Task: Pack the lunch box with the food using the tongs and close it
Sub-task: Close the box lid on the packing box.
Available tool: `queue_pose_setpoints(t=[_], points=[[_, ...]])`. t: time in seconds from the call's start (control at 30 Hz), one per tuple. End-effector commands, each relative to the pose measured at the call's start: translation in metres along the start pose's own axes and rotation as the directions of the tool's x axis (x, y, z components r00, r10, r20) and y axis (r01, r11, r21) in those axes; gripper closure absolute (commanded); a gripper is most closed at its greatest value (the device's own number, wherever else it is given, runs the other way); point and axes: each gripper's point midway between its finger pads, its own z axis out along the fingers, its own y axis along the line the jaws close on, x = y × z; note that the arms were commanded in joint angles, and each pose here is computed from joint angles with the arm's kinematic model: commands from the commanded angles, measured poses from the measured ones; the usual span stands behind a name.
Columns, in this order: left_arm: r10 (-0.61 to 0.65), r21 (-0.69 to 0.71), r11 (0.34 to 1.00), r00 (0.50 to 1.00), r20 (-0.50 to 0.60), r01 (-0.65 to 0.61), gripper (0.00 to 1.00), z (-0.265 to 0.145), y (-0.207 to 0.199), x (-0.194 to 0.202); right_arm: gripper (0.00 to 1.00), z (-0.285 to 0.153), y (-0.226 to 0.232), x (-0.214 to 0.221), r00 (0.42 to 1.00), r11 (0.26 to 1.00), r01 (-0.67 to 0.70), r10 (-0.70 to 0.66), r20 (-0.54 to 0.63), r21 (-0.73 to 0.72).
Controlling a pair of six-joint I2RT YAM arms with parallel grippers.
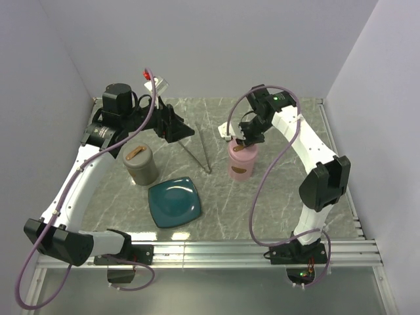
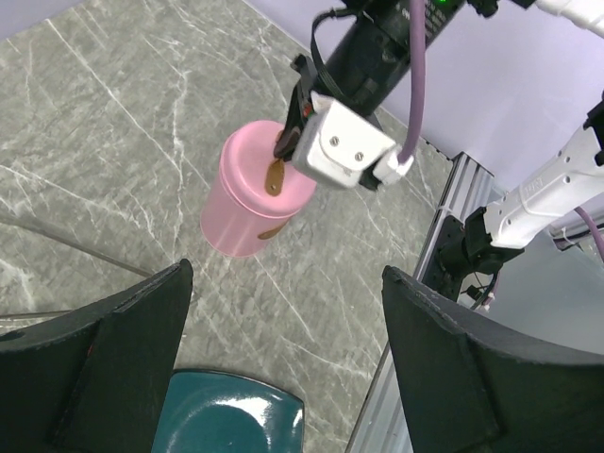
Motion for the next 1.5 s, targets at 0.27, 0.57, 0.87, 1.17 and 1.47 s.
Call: queue_pose_setpoints(t=[0.27,0.57,0.87,1.17,1.47], points=[[0.028,0.027,0.999,0.999,0.035,-0.029,0.11,-0.006,-0.011,-0.013,1.0,-0.03,0.012,-0.02,0.975,0.983,-0.186,0.186,0.119,-0.014],[0.028,-0.058,0.998,0.998,0.053,-0.024,0.01,-0.008,0.002,-0.016,1.0,-0.04,-0.001,-0.018,0.826,0.845,-0.535,0.529,0.192,-0.027],[-0.02,-0.177,0.983,0.993,0.121,0.041,0.01,-0.019,0.034,-0.024,1.0,-0.052,-0.004,-0.02,0.577,0.6,-0.8,0.778,0.247,-0.019],[-0.078,-0.185,0.977,0.988,0.136,0.103,0.0,-0.023,0.05,-0.015,1.0,-0.045,-0.011,0.005,0.375,0.36,-0.927,0.903,0.207,0.108],[-0.099,-0.198,0.972,0.983,0.153,0.129,0.01,-0.027,0.056,-0.014,1.0,-0.049,-0.027,0.007,0.354,0.288,-0.923,0.895,0.271,0.255]])
